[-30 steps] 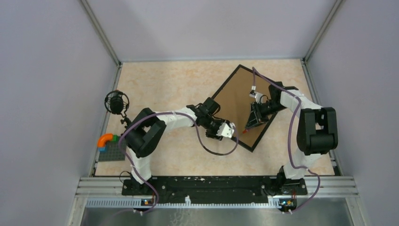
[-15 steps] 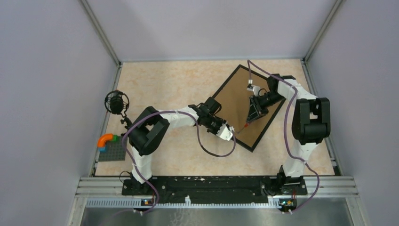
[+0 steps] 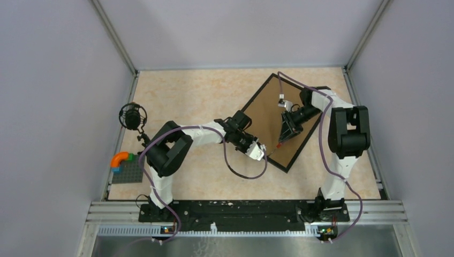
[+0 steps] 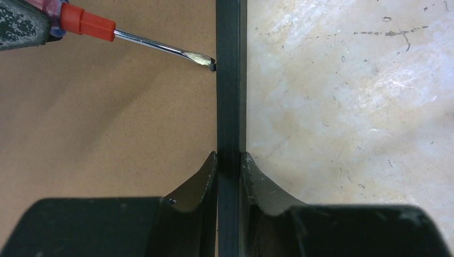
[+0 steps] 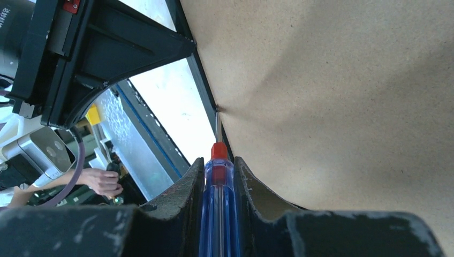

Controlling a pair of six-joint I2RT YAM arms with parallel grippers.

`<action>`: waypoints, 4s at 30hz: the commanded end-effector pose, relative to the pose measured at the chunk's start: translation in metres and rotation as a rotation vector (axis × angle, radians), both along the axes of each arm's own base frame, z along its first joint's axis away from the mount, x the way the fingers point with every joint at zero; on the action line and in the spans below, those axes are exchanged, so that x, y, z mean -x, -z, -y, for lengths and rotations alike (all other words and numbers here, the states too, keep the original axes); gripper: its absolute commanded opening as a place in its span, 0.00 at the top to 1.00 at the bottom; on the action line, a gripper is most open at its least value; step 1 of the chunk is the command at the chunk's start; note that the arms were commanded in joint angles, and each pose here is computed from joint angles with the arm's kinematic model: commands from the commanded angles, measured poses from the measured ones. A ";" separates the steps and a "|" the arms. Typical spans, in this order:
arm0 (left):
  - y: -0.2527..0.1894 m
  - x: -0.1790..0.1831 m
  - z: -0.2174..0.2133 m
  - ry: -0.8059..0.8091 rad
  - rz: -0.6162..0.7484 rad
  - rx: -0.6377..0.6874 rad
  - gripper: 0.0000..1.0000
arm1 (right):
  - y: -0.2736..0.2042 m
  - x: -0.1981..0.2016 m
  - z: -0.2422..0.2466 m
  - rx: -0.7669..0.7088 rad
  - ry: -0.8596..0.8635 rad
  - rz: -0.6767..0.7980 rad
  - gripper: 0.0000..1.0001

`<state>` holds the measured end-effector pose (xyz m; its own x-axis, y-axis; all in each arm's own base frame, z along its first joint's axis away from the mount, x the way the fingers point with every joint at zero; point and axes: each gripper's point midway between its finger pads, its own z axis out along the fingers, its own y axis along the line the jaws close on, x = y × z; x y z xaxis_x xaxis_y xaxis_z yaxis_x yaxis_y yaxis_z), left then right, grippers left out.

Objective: Take the photo out of the frame
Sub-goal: Release the photo frame item from the photo frame.

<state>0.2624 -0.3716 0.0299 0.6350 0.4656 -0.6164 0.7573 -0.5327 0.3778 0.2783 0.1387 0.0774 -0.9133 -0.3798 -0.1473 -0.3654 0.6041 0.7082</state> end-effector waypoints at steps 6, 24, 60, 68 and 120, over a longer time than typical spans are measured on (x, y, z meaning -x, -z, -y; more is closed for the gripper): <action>0.036 0.012 -0.012 0.016 -0.029 -0.085 0.82 | 0.003 -0.005 -0.008 -0.001 -0.008 0.002 1.00; 0.057 0.008 -0.004 -0.143 -0.099 -0.166 1.00 | -0.025 0.005 -0.035 0.020 -0.131 0.155 1.00; 0.055 0.078 0.005 -0.108 -0.186 -0.233 1.00 | -0.058 -0.013 -0.040 0.027 -0.107 0.251 1.00; 0.032 0.106 0.011 -0.141 -0.309 -0.244 0.82 | -0.057 -0.018 -0.047 0.016 -0.140 0.251 1.00; 0.023 0.046 -0.085 -0.016 -0.171 -0.156 0.93 | -0.006 -0.029 -0.129 -0.055 -0.151 0.154 1.00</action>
<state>0.2484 -0.2893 0.0294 0.5433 0.5700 -0.6164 0.8211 -0.5137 0.2487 0.2936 0.2532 0.0805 -0.8328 -0.4980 -0.2417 -0.5125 0.5286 0.6767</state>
